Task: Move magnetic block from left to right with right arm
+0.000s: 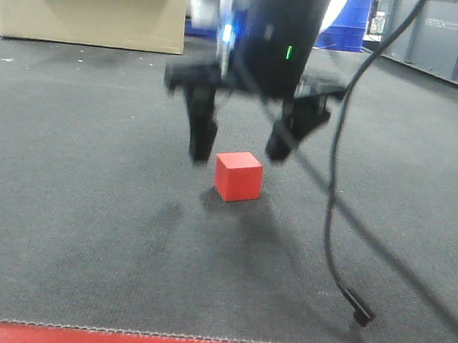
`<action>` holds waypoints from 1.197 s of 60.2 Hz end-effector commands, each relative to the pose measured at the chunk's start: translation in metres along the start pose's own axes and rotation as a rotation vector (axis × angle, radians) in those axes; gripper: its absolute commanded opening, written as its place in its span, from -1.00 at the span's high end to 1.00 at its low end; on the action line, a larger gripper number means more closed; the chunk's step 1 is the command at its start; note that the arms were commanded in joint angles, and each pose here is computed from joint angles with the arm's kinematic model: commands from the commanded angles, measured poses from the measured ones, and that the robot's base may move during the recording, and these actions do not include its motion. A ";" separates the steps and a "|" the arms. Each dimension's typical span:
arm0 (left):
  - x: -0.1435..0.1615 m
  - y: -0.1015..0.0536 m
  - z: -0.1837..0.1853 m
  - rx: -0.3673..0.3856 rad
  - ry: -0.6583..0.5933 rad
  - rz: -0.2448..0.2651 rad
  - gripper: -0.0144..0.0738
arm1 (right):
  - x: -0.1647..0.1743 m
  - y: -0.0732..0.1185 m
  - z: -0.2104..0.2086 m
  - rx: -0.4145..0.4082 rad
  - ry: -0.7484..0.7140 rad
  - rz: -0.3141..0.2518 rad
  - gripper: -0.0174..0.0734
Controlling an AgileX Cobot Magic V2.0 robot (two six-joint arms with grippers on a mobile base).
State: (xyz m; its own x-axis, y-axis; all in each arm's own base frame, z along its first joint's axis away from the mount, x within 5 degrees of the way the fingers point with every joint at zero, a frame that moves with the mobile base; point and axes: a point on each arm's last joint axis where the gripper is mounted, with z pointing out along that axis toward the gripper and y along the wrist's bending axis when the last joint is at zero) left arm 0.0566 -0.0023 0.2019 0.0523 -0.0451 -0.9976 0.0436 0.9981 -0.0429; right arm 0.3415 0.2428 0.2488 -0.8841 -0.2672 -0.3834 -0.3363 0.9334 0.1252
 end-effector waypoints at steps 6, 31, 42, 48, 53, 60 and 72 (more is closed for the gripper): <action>-0.006 0.000 -0.001 0.009 -0.094 -0.005 0.94 | -0.009 0.000 -0.095 -0.047 -0.246 -0.015 -0.15; -0.006 0.000 -0.001 0.009 -0.094 -0.005 0.94 | 0.063 -0.027 -0.184 -0.032 -0.481 -0.071 0.49; -0.006 0.000 -0.001 0.009 -0.094 -0.005 0.94 | 0.122 -0.044 -0.187 -0.070 -0.581 -0.082 0.49; -0.006 0.000 -0.001 0.009 -0.094 -0.005 0.94 | 0.154 -0.052 -0.182 -0.088 -0.628 -0.087 0.49; -0.006 0.000 -0.001 0.009 -0.094 -0.005 0.94 | 0.181 -0.060 -0.185 -0.110 -0.693 -0.089 0.49; -0.006 0.000 -0.001 0.009 -0.094 -0.005 0.94 | 0.213 -0.069 -0.189 -0.134 -0.767 -0.087 0.49; -0.006 0.000 -0.001 0.009 -0.094 -0.005 0.94 | 0.255 -0.082 -0.201 -0.169 -0.904 -0.083 0.49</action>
State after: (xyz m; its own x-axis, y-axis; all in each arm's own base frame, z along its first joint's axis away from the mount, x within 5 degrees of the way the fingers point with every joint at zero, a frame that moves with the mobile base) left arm 0.0566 -0.0023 0.2019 0.0523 -0.0451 -0.9976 0.0436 0.9981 -0.0429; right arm 0.0866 0.0559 0.3087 -0.4269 -0.0526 -0.9028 -0.4633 0.8700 0.1684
